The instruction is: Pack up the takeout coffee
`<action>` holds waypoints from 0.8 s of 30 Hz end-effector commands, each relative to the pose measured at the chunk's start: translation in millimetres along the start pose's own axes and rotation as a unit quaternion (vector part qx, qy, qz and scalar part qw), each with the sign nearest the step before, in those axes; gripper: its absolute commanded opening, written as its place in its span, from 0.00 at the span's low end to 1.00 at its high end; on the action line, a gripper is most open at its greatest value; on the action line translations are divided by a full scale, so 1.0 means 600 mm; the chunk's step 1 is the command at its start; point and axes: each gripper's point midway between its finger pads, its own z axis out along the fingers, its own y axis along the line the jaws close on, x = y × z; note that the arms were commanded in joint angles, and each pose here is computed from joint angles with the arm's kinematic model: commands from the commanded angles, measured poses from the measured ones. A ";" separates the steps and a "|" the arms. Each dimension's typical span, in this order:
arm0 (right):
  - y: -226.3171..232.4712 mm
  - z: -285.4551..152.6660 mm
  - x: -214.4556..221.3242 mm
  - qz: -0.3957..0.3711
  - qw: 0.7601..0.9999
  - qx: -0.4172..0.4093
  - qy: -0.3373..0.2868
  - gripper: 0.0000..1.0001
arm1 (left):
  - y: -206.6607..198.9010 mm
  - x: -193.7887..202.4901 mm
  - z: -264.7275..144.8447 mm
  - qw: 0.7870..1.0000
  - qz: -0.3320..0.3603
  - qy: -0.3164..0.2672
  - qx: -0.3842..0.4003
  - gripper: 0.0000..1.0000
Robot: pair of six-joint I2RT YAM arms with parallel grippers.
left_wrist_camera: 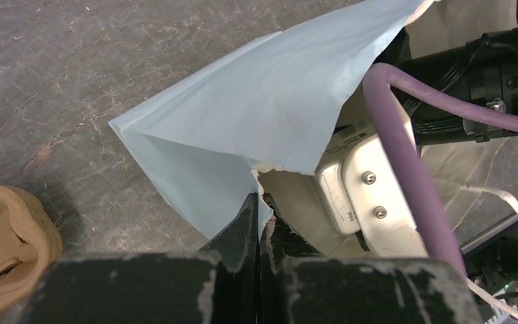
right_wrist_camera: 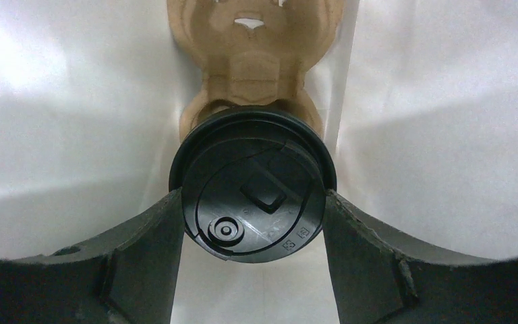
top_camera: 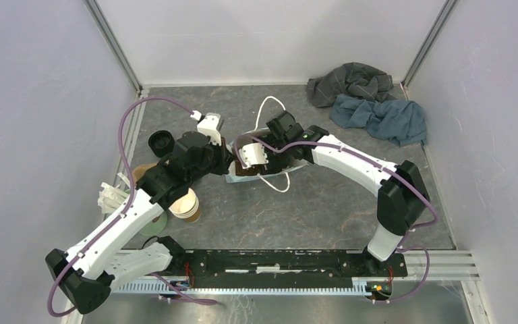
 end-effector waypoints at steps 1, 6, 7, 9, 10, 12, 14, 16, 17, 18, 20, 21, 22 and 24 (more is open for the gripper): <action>0.043 -0.008 -0.010 0.050 0.997 -0.056 -0.005 0.00 | -0.020 -0.034 -0.012 0.999 -0.042 -0.003 0.006 0.02; 0.047 0.003 -0.006 0.055 0.995 -0.078 0.004 0.00 | -0.004 -0.032 -0.008 0.998 -0.050 0.021 -0.035 0.02; 0.045 0.006 -0.006 0.056 0.995 -0.077 0.004 0.00 | 0.000 -0.032 -0.006 0.997 -0.051 0.024 -0.044 0.02; 0.040 0.013 -0.005 0.058 0.995 -0.077 0.007 0.00 | 0.006 -0.032 -0.002 0.996 -0.052 0.031 -0.057 0.02; 0.040 0.016 -0.004 0.059 0.995 -0.082 0.008 0.00 | 0.009 -0.032 0.000 0.996 -0.052 0.035 -0.064 0.02; 0.043 0.026 0.003 0.059 0.994 -0.090 0.018 0.00 | 0.014 -0.035 0.005 0.995 -0.049 0.041 -0.076 0.02; 0.045 0.037 0.018 0.060 0.993 -0.093 0.035 0.00 | 0.023 -0.032 0.008 0.993 -0.047 0.052 -0.095 0.02; 0.052 0.049 0.033 0.060 0.992 -0.101 0.049 0.00 | 0.037 -0.027 0.013 0.989 -0.045 0.065 -0.122 0.02; 0.054 0.055 0.041 0.060 0.992 -0.101 0.055 0.00 | 0.043 -0.023 0.014 0.988 -0.043 0.071 -0.134 0.02; 0.055 0.060 0.048 0.061 0.991 -0.100 0.063 0.00 | 0.048 -0.024 0.016 0.987 -0.042 0.071 -0.141 0.02; 0.062 0.073 0.065 0.064 0.989 -0.102 0.082 0.00 | 0.056 -0.027 0.019 0.985 -0.042 0.072 -0.153 0.02; 0.068 0.078 0.072 0.067 0.988 -0.106 0.089 0.00 | 0.059 -0.029 0.020 0.984 -0.043 0.071 -0.157 0.02; 0.073 0.083 0.080 0.072 0.987 -0.108 0.098 0.00 | 0.061 -0.030 0.021 0.984 -0.043 0.071 -0.160 0.02; 0.078 0.086 0.093 0.082 0.985 -0.111 0.108 0.00 | 0.068 -0.031 0.023 0.982 -0.041 0.072 -0.167 0.02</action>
